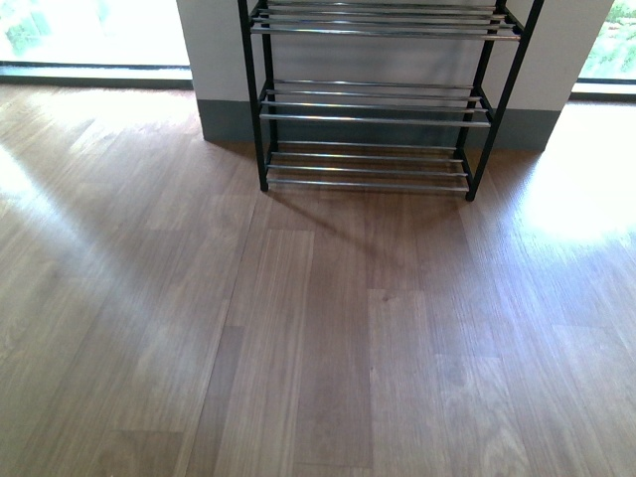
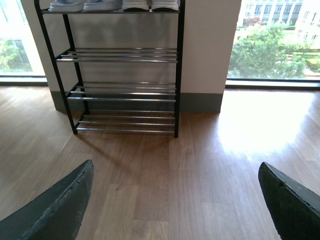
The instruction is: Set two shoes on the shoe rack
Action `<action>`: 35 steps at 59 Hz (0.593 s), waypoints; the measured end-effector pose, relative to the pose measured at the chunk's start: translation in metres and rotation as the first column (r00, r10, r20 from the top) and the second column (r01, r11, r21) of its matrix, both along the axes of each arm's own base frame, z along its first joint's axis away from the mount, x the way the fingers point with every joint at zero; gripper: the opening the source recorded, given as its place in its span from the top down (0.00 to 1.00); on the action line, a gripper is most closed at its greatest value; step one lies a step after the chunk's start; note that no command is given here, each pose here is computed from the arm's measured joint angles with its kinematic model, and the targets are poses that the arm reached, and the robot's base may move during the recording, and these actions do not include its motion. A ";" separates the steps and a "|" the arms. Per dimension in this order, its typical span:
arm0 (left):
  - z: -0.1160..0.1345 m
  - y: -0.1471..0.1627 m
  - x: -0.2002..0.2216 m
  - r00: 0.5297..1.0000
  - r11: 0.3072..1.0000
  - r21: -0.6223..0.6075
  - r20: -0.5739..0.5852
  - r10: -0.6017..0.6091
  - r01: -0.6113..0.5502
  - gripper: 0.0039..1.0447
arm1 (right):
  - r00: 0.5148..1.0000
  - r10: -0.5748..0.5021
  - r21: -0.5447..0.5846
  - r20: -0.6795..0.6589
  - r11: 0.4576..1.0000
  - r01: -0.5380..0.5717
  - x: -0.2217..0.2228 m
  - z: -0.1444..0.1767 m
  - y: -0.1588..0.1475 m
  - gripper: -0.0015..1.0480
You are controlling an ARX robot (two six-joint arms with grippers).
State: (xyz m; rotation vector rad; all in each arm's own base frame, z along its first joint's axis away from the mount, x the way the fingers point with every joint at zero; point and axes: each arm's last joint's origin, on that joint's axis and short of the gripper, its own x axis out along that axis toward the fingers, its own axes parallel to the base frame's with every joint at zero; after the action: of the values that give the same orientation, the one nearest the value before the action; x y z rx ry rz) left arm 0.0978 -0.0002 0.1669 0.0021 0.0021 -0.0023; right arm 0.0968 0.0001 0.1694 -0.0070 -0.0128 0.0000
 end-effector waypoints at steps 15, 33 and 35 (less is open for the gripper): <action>0.000 0.000 0.000 1.000 1.000 0.000 0.000 0.000 0.000 0.09 | 1.000 0.000 0.000 0.000 1.000 0.000 0.000 0.000 0.000 0.09; 0.000 0.000 0.000 1.000 1.000 0.000 0.000 -0.001 0.001 0.09 | 1.000 -0.002 0.000 0.000 1.000 0.002 0.000 0.000 0.000 0.09; 0.000 0.000 0.000 1.000 1.000 0.000 0.000 0.000 0.000 0.09 | 1.000 -0.002 0.000 0.001 1.000 0.002 0.000 0.000 0.000 0.09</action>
State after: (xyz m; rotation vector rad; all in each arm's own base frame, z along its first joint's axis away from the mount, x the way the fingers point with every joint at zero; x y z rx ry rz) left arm 0.0978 -0.0002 0.1669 0.0021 0.0021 -0.0027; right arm 0.0967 0.0000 0.1695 -0.0070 -0.0135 -0.0023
